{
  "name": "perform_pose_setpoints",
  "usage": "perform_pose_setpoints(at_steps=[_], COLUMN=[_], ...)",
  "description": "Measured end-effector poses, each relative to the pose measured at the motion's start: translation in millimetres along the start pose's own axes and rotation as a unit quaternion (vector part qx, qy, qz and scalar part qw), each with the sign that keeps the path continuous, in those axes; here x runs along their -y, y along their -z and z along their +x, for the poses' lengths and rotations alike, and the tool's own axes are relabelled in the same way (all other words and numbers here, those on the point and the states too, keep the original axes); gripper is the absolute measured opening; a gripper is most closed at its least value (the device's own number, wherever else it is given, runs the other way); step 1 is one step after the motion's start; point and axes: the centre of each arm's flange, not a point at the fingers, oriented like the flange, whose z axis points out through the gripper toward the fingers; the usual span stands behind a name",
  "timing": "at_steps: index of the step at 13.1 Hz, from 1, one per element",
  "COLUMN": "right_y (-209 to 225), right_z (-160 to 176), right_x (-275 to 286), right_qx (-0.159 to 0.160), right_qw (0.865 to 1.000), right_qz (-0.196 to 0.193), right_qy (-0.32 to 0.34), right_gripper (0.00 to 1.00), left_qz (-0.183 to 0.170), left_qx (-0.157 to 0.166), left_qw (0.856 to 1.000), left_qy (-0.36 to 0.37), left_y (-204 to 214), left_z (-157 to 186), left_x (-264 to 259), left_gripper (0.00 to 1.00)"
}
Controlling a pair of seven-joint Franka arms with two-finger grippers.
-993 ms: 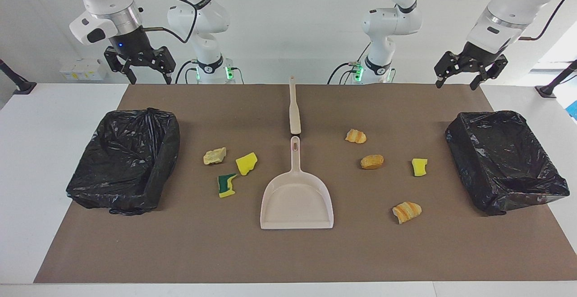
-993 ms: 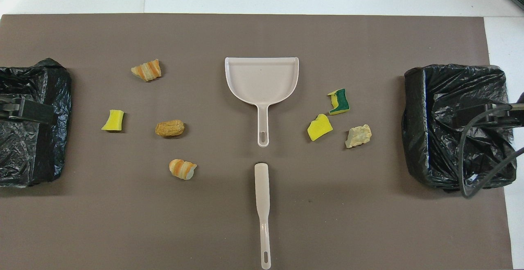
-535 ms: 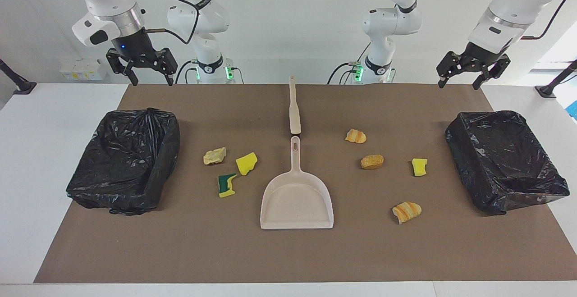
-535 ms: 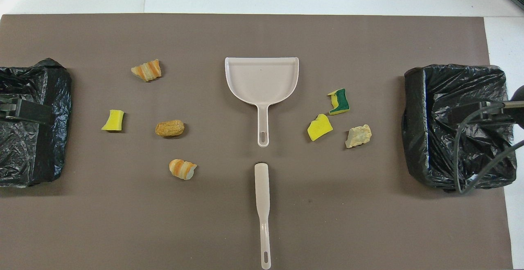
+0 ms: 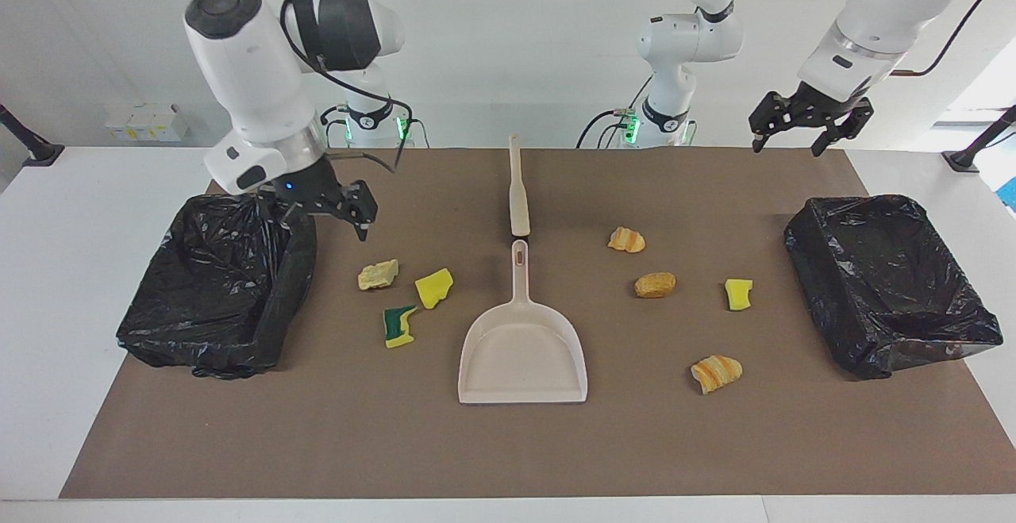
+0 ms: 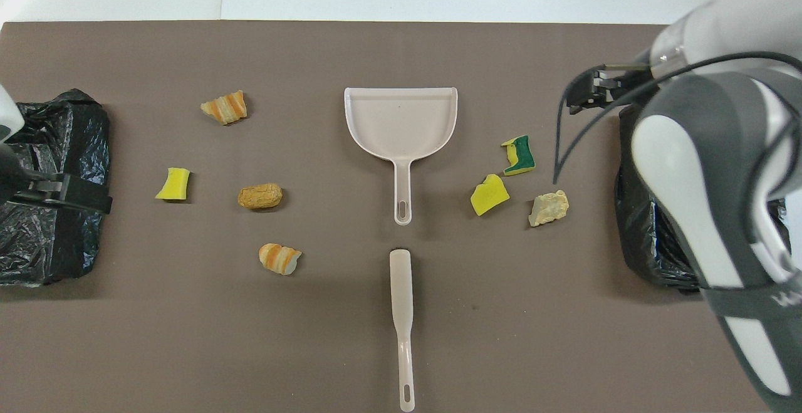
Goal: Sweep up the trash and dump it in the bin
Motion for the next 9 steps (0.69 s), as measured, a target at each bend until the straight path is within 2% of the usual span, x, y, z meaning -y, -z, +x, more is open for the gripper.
perform_pose_setpoints(at_steps=[3, 6, 9], right_y=[-45.8, -69.7, -97.1], right_z=[10.1, -18.8, -39.4], right_x=[69.7, 153.3, 199.8], right_qx=[0.004, 0.015, 0.045], right_qw=[0.999, 0.999, 0.997], right_qz=[0.005, 0.006, 0.033], right_qy=[-0.039, -0.041, -0.052], right_gripper=[1.0, 1.0, 1.0], left_qz=[0.004, 0.007, 0.004], left_qx=[0.002, -0.012, -0.043], left_qw=[1.0, 1.0, 0.999], left_qy=[-0.009, -0.012, -0.004], left_y=[-29.7, -82.4, -135.9], left_z=[4.6, 4.7, -16.6], left_x=[-46.8, -108.9, -153.5], left_gripper=[1.0, 1.0, 1.0])
